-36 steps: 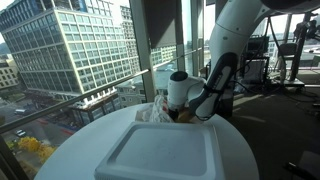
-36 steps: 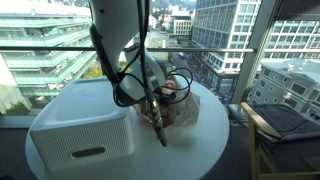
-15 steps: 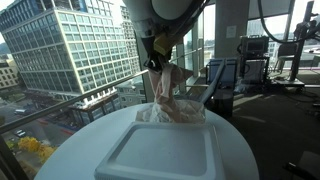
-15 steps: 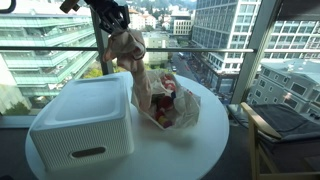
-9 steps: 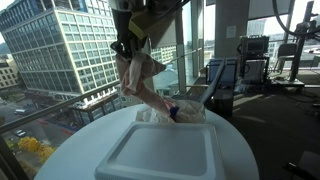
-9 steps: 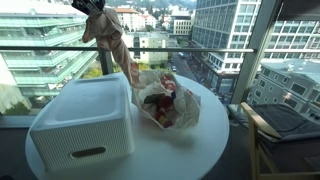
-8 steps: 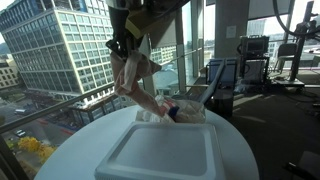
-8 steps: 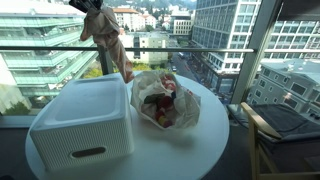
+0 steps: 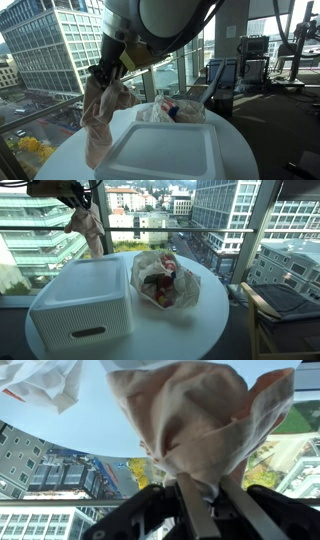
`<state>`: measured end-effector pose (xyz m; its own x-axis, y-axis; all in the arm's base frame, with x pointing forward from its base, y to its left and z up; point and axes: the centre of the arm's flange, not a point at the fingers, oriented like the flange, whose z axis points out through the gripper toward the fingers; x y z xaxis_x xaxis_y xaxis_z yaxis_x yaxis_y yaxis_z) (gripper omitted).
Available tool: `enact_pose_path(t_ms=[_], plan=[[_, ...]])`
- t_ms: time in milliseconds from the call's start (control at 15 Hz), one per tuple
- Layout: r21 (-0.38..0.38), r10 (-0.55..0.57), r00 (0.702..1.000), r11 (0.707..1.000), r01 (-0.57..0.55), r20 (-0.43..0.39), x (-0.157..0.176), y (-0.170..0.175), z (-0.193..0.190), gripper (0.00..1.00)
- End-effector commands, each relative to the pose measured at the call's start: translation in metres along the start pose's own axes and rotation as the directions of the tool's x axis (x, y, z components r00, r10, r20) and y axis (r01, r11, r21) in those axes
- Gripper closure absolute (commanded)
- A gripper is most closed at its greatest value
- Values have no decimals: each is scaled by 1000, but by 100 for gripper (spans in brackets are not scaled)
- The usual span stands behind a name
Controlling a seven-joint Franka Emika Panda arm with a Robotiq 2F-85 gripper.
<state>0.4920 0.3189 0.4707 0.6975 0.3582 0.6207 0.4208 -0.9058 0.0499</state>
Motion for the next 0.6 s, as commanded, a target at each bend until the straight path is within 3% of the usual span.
enact_pose_path(t_ms=[0,200,333,533], plan=[[137,-27,994,991,11,110,-27,2,43,89],[111,-51,979,993,30,195,-51,3,78,90],[72,-72,969,996,57,236,-56,8,87,55],[-20,-95,931,994,109,353,-56,28,83,34]])
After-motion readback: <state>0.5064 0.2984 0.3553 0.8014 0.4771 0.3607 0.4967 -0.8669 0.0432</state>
